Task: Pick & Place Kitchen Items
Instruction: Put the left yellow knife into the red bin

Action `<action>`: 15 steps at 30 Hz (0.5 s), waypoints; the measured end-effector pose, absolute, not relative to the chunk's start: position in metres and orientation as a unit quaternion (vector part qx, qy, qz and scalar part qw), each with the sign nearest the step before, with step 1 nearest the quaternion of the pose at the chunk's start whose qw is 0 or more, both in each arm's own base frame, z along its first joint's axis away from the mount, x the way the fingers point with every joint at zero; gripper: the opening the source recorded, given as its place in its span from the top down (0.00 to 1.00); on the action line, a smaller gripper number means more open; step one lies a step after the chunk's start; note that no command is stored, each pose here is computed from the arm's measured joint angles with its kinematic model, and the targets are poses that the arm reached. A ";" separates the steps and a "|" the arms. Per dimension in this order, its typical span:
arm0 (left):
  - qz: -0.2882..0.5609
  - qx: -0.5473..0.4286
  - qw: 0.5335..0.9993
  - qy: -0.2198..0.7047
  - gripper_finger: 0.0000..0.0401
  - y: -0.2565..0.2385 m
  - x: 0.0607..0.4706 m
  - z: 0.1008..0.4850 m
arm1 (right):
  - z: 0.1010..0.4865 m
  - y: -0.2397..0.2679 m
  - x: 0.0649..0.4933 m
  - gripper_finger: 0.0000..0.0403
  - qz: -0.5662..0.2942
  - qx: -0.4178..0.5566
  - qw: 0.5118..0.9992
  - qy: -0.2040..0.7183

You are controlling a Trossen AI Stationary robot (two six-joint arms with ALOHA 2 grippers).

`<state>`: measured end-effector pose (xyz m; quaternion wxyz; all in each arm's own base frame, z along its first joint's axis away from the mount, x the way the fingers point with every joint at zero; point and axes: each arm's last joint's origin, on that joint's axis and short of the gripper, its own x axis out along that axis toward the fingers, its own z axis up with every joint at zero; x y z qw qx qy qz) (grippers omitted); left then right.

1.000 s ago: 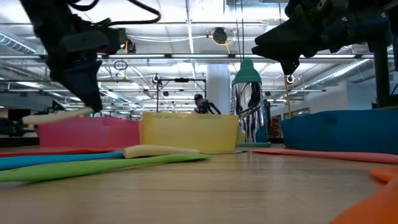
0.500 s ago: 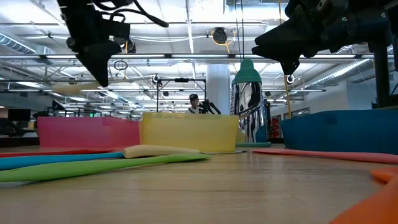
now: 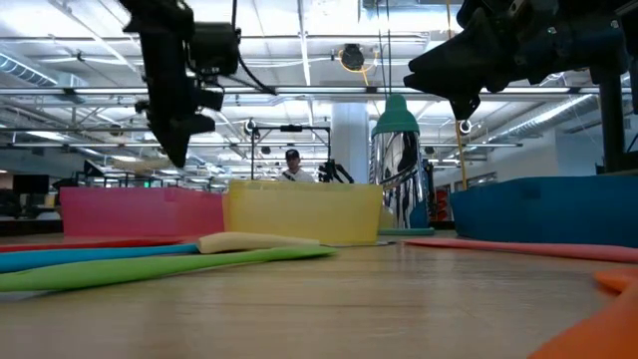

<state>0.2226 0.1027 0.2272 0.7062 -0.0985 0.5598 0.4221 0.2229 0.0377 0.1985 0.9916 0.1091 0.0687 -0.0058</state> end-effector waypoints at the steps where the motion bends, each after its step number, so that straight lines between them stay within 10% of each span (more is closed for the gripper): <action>1: 0.407 -0.110 0.715 0.558 0.90 0.109 0.222 0.222 | 0.198 0.038 0.223 0.71 -0.006 0.109 0.992 0.069; 15: 0.459 -0.235 0.664 0.541 0.89 0.160 0.170 0.176 | 0.198 0.038 0.223 0.71 -0.006 0.106 0.992 0.072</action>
